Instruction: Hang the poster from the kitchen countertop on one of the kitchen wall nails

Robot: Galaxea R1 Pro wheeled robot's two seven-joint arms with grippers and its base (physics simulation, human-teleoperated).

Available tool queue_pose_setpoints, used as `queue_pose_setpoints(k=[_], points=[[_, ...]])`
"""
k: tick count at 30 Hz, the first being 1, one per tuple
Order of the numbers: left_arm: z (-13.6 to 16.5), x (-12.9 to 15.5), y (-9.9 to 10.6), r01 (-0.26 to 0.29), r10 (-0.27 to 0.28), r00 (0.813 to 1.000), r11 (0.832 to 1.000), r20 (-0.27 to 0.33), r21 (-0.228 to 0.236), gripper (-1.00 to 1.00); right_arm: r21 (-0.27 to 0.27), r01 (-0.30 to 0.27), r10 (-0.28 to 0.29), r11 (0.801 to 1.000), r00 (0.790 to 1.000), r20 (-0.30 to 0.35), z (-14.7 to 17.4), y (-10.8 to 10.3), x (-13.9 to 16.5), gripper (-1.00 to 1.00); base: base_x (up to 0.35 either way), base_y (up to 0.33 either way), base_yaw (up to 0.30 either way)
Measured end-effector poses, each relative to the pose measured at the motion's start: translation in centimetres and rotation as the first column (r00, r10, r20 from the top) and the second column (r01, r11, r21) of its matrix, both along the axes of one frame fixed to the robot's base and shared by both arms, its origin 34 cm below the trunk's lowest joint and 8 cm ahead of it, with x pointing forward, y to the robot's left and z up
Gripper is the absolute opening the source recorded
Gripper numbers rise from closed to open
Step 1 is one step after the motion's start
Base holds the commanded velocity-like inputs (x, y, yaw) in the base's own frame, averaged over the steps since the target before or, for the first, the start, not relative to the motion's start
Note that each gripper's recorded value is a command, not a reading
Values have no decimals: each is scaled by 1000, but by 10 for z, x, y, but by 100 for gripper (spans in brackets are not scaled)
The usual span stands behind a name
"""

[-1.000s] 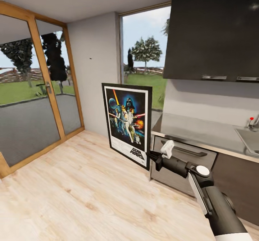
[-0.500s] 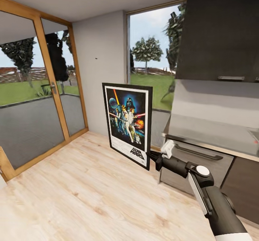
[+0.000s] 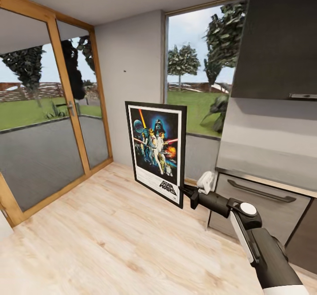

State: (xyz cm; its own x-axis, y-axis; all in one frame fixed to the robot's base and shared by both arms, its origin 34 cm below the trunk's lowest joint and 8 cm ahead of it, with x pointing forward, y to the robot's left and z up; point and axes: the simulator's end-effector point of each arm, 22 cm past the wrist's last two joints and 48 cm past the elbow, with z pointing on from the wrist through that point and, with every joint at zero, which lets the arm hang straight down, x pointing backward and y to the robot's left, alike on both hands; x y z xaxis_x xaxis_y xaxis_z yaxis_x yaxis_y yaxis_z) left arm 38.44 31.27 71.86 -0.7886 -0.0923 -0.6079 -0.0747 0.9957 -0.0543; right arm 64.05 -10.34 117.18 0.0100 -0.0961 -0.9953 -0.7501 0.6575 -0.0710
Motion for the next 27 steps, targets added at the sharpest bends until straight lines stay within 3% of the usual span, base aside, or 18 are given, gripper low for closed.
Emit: queue_pose_setpoints(k=[27], points=[[0,0,-1,2,-2,1000,1000,0,0,100,0,0,0,1000,1000,2,0,0,0,-100,227,299,0]])
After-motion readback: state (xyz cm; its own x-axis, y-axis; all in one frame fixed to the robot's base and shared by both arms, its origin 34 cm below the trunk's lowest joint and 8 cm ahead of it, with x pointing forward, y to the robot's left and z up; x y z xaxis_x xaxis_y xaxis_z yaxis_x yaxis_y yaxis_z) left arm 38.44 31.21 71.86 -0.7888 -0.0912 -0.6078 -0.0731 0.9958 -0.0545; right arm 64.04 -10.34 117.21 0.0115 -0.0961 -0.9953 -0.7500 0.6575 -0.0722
